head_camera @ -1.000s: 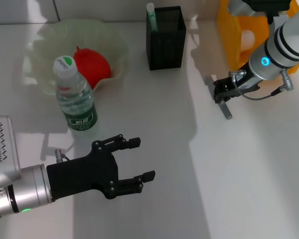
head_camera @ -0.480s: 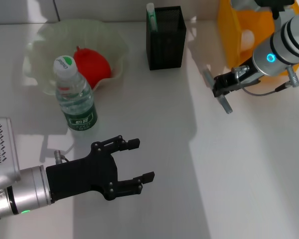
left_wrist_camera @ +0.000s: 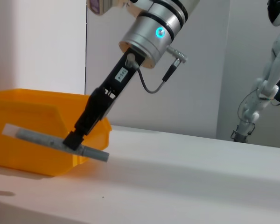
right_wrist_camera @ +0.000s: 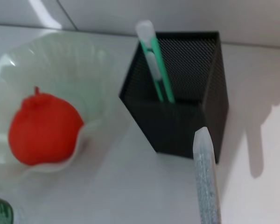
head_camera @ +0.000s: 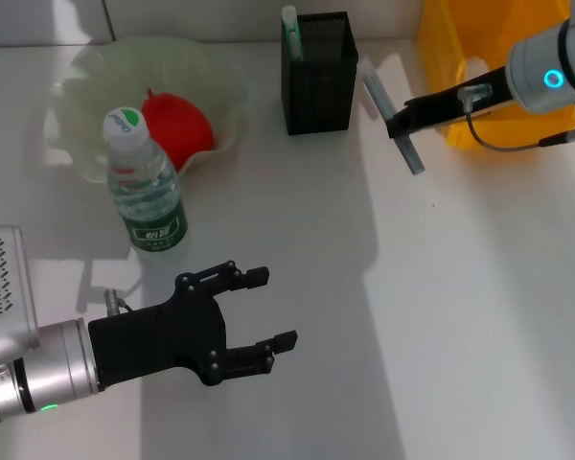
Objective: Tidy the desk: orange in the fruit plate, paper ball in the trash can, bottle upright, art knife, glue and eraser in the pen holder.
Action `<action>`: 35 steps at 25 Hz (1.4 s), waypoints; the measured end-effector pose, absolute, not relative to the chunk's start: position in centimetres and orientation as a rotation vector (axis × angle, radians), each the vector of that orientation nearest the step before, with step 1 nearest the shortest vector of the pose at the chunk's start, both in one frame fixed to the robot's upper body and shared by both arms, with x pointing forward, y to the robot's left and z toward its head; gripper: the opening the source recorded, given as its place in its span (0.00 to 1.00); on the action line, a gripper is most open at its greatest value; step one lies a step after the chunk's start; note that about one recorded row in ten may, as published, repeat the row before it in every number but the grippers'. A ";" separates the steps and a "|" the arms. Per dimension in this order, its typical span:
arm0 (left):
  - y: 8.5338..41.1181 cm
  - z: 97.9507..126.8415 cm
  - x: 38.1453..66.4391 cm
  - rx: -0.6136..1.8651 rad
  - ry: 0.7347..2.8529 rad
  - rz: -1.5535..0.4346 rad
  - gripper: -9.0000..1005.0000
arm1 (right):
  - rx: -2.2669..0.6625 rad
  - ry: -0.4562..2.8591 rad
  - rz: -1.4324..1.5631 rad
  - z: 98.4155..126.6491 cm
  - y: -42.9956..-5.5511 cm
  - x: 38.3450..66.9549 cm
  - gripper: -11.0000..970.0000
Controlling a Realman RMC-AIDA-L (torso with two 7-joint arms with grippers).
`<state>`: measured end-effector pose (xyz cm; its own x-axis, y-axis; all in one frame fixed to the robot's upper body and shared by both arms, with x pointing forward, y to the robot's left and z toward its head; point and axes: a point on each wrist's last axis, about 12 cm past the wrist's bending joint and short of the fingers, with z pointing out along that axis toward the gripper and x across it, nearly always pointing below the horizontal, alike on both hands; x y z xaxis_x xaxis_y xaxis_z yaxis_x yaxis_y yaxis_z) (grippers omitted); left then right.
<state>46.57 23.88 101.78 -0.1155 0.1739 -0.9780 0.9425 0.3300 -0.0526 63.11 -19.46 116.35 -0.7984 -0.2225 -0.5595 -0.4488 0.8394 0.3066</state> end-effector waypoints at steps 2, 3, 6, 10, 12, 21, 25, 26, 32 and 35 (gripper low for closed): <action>23.9 101.8 46.6 1.051 1.549 -0.922 0.80 | -0.499 2.436 0.600 117.5 -19.8 62.9 0.14; 23.9 101.8 46.6 1.052 1.548 -0.922 0.80 | -0.499 2.399 0.599 118.3 -20.0 62.7 0.14; 23.8 101.8 46.7 1.054 1.546 -0.922 0.80 | -0.511 2.316 0.574 120.2 -20.4 62.4 0.14; 23.8 101.9 46.7 1.055 1.545 -0.922 0.80 | -0.565 2.194 0.534 122.6 -20.3 62.4 0.14; 23.8 101.9 46.8 1.056 1.544 -0.922 0.80 | -0.599 2.125 0.516 123.6 -20.0 62.6 0.14; 23.7 101.9 46.8 1.058 1.542 -0.921 0.80 | -0.678 1.849 0.460 124.2 -18.0 65.4 0.14; 23.7 102.0 46.9 1.059 1.540 -0.921 0.80 | -0.676 1.771 0.435 121.7 -17.0 66.9 0.14; 23.7 102.0 47.0 1.061 1.538 -0.921 0.80 | -0.677 1.747 0.418 121.1 -16.9 67.2 0.14; 23.5 102.2 47.2 1.068 1.531 -0.922 0.80 | -0.710 1.652 0.341 118.7 -15.5 68.0 0.14; 23.5 102.2 47.3 1.069 1.530 -0.923 0.80 | -0.713 1.635 0.330 117.6 -15.0 68.2 0.14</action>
